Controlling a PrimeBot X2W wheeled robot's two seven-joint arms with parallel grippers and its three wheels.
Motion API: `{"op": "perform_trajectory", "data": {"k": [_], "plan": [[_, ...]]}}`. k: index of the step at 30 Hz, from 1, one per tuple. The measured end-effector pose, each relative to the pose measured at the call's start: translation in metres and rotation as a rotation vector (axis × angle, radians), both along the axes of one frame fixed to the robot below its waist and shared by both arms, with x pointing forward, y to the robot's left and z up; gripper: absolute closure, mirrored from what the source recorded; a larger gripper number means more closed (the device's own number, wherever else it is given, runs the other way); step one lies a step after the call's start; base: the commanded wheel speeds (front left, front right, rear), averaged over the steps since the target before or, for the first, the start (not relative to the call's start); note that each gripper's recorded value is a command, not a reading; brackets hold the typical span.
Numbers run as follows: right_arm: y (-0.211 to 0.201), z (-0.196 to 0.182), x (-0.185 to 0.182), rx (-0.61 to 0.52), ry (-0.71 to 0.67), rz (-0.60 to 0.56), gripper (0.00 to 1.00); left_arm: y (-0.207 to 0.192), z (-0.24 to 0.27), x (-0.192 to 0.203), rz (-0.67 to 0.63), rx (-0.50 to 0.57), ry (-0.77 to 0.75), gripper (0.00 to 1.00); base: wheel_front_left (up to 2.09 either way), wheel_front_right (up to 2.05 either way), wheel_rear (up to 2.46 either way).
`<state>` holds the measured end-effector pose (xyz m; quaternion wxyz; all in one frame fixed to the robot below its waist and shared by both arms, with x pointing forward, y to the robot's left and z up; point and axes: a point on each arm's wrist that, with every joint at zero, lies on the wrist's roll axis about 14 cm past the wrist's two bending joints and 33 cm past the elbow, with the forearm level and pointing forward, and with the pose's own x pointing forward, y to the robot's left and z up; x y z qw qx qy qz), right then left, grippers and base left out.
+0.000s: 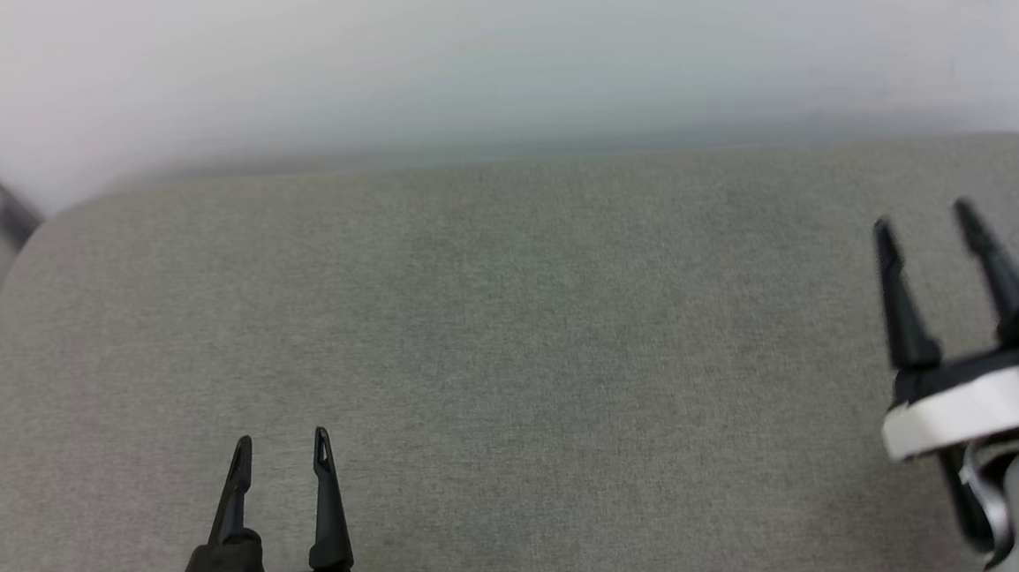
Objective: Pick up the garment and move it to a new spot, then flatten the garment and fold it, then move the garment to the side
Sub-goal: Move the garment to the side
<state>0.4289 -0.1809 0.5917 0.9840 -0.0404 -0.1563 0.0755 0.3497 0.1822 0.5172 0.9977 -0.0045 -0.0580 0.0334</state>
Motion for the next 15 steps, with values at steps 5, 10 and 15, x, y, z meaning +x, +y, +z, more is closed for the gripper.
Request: {"op": "perform_trajectory", "data": {"k": [5, 10, 15], "plan": [[0.015, -0.030, -0.026, 0.077, 0.082, 0.014, 0.00, 0.004, 0.000, -0.014, 0.006, 0.003, -0.002, 0.00, 0.00, 0.00, 0.00], [0.018, -0.045, -0.048, 0.126, 0.122, 0.001, 0.00, 0.006, 0.001, -0.024, 0.011, 0.003, -0.008, 0.00, 0.00, 0.00, 0.00], [0.016, -0.056, -0.070, 0.149, 0.149, -0.012, 0.00, 0.004, 0.001, -0.030, 0.000, 0.001, -0.010, 0.00, 0.00, 0.00, 0.00]]}}
